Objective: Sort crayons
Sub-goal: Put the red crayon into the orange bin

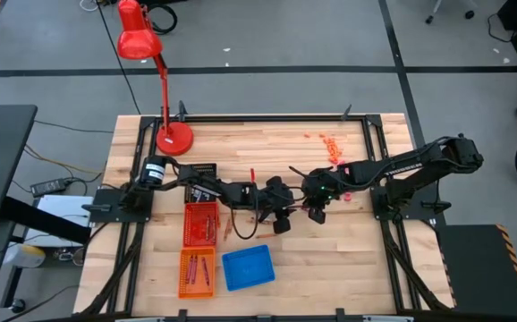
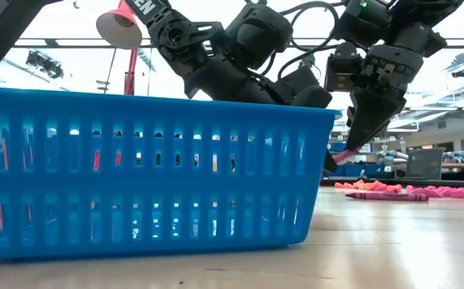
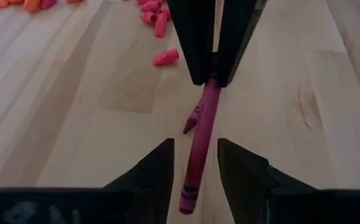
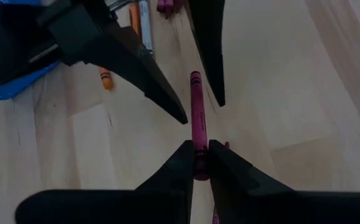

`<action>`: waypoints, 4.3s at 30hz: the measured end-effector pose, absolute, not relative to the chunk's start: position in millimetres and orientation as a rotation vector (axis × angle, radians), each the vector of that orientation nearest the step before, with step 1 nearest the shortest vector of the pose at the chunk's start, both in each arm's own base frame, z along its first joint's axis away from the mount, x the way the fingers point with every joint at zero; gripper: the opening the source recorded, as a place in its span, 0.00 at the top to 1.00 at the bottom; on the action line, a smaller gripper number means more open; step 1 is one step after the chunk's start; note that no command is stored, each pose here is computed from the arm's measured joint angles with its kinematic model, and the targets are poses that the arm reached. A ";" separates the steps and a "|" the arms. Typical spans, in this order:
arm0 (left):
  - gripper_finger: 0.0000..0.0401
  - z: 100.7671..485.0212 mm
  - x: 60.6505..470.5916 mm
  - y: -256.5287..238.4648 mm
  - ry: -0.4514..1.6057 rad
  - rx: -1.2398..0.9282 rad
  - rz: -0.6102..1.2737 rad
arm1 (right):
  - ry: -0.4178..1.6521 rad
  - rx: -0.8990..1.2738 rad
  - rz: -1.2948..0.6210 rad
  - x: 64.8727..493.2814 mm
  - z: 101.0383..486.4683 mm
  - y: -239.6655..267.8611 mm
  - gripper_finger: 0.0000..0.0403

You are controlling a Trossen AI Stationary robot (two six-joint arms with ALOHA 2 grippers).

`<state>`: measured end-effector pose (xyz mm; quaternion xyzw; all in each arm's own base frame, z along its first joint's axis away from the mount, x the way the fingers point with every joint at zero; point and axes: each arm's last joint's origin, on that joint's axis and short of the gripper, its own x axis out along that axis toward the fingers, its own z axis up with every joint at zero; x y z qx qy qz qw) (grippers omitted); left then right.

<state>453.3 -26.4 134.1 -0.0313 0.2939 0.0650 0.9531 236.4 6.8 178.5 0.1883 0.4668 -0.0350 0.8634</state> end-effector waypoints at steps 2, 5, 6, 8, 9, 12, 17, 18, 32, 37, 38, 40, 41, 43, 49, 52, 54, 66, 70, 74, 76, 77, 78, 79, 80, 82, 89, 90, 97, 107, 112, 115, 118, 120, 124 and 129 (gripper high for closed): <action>0.66 133.6 453.0 -26.4 0.603 -0.063 0.132 | 0.971 0.395 -0.070 237.0 178.9 7.0 0.87; 0.67 133.6 453.0 -26.4 0.602 -0.066 0.133 | 0.959 0.396 -0.067 238.0 179.7 7.0 0.87; 0.67 133.6 453.0 -26.4 0.603 -0.067 0.134 | 0.957 0.396 -0.067 238.1 179.7 6.9 0.87; 0.70 133.5 453.0 -26.4 0.603 -0.068 0.134 | 0.950 0.396 -0.065 238.7 180.1 7.0 0.87; 0.71 133.6 453.0 -26.4 0.603 -0.069 0.134 | 0.946 0.396 -0.063 239.0 180.4 7.0 0.87; 0.78 133.5 453.0 -26.4 0.602 -0.081 0.137 | 0.944 0.396 -0.064 239.2 180.5 7.0 0.87; 0.90 133.3 452.7 -28.5 0.605 -0.094 0.128 | 0.945 0.400 -0.056 239.2 180.5 7.1 0.87; 0.91 133.3 452.6 -29.7 0.605 -0.097 0.125 | 0.946 0.401 -0.052 239.2 180.5 7.3 0.87; 0.89 131.3 450.3 -35.0 0.632 -0.137 0.143 | 0.911 0.439 0.040 237.8 188.1 0.5 0.72; 0.90 137.5 444.2 -36.9 0.695 -0.262 0.098 | 0.844 0.471 0.027 229.6 203.1 -11.3 0.63; 0.89 140.6 442.8 -37.4 0.704 -0.288 0.090 | 0.830 0.474 0.019 226.7 206.8 -13.8 0.62; 0.89 147.8 438.2 -38.0 0.736 -0.332 0.088 | 0.800 0.478 -0.003 220.1 214.5 -18.6 0.62; 0.89 151.6 434.9 -38.1 0.758 -0.348 0.096 | 0.780 0.478 -0.013 217.2 218.5 -21.0 0.62; 0.89 163.0 429.5 -37.7 0.776 -0.386 0.102 | 0.740 0.472 -0.038 211.1 226.0 -26.0 0.62; 0.89 209.1 403.1 -34.8 0.827 -0.545 0.169 | 0.663 0.451 -0.164 197.6 238.7 -39.9 0.62; 0.89 233.1 387.4 -33.7 0.831 -0.686 0.236 | 0.664 0.461 -0.179 195.3 239.0 -43.5 0.62; 0.89 246.7 376.6 -34.6 0.832 -0.790 0.285 | 0.666 0.463 -0.179 196.1 238.2 -44.3 0.62; 0.89 262.3 327.2 -93.7 1.074 -1.122 0.455 | 0.670 0.444 -0.161 202.9 234.1 -44.7 0.62; 0.89 262.3 315.1 -127.3 1.182 -1.200 0.406 | 0.627 0.435 -0.149 205.2 237.5 -46.5 0.62; 0.89 262.0 298.8 -161.5 1.239 -1.237 0.409 | 0.621 0.379 -0.119 205.6 238.2 -46.8 0.62; 0.89 261.4 287.9 -178.4 1.265 -1.254 0.434 | 0.620 0.363 -0.117 205.6 238.2 -46.9 0.62; 0.89 260.8 282.5 -185.8 1.260 -1.259 0.460 | 0.616 0.361 -0.116 205.8 238.6 -47.1 0.62; 0.89 259.9 276.6 -193.0 1.252 -1.262 0.494 | 0.611 0.353 -0.114 206.1 239.1 -47.2 0.62; 0.89 258.7 270.8 -198.8 1.241 -1.260 0.531 | 0.608 0.337 -0.109 206.3 239.3 -47.2 0.62; 0.89 257.8 264.8 -203.7 1.233 -1.258 0.568 | 0.608 0.317 -0.104 206.4 239.4 -47.3 0.62; 0.89 256.3 254.0 -212.0 1.220 -1.267 0.637 | 0.607 0.294 -0.103 206.2 239.4 -48.3 0.62; 0.89 249.0 237.0 -233.7 1.056 -1.330 0.770 | 0.606 0.321 -0.117 205.8 239.4 -49.8 0.62; 0.89 246.7 236.7 -235.5 1.060 -1.321 0.772 | 0.607 0.326 -0.118 205.8 239.3 -49.8 0.62; 0.89 231.6 248.5 -238.8 1.053 -1.312 0.785 | 0.604 0.345 -0.126 205.8 239.4 -49.8 0.62; 0.89 225.9 252.2 -236.9 1.047 -1.315 0.825 | 0.590 0.370 -0.133 206.5 240.5 -50.0 0.62; 0.89 219.8 252.9 -230.7 1.058 -1.267 0.892 | 0.572 0.365 -0.126 207.6 242.0 -50.1 0.62; 0.89 219.3 255.0 -227.8 1.068 -1.264 0.903 | 0.569 0.365 -0.124 207.7 242.2 -50.1 0.62; 0.89 216.5 253.8 -227.0 1.084 -1.223 0.914 | 0.569 0.365 -0.128 207.7 242.2 -50.2 0.62; 0.89 211.4 252.8 -227.5 1.089 -1.211 0.920 | 0.567 0.364 -0.127 207.8 242.3 -50.2 0.62; 0.89 198.5 250.4 -228.9 1.097 -1.207 0.912 | 0.563 0.363 -0.127 208.0 242.7 -50.4 0.62; 0.88 190.2 248.7 -231.0 1.120 -1.183 0.928 | 0.562 0.373 -0.129 208.0 242.7 -50.4 0.62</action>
